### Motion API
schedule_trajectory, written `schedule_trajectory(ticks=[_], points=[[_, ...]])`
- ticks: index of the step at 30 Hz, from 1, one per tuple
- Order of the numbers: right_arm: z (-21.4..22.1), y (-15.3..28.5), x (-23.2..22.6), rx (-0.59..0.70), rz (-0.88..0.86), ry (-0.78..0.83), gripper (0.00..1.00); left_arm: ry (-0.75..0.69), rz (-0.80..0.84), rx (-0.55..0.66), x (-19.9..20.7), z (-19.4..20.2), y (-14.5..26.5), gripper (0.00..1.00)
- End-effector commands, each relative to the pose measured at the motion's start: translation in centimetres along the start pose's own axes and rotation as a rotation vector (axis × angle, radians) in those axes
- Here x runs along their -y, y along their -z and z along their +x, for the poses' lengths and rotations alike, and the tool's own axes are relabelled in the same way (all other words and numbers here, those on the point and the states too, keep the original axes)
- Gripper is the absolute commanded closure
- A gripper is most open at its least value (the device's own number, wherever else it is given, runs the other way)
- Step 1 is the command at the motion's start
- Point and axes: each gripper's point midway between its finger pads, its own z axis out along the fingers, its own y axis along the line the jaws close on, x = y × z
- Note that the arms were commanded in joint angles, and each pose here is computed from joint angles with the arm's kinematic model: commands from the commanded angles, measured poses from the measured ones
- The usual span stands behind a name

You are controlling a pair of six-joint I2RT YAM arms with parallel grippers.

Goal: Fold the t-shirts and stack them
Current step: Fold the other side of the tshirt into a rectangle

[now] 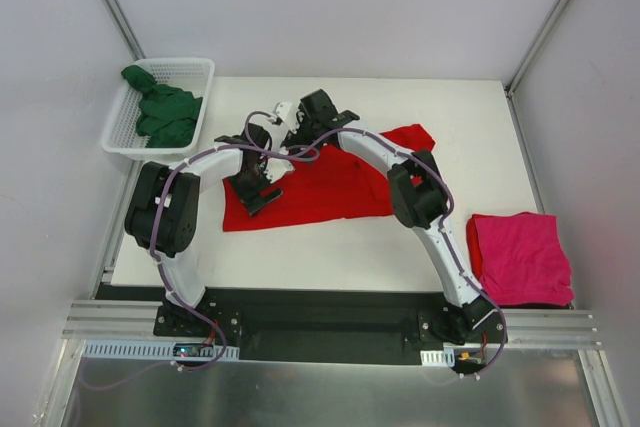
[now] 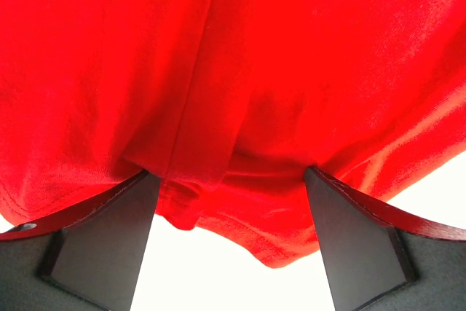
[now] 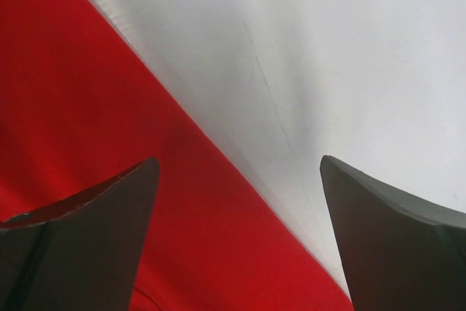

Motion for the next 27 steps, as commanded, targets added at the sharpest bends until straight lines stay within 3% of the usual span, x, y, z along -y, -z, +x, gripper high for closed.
schedule_trajectory(ticks=[1,16,27], points=[[-1.4,0.2,-1.3,0.021,-0.064,0.102,0.03,-0.006,0.059,-0.018,1.6,0.4,-0.3,0.18],[0.5,-1.9,-1.3,-0.057,-0.035,0.292,0.03,-0.024,0.058,-0.023,1.9,0.1,-0.3,0.18],[-0.2,-2.3,-0.9,-0.041,-0.002,0.359,0.04,-0.036,0.055,-0.029,2.1,0.1,-0.3,0.18]])
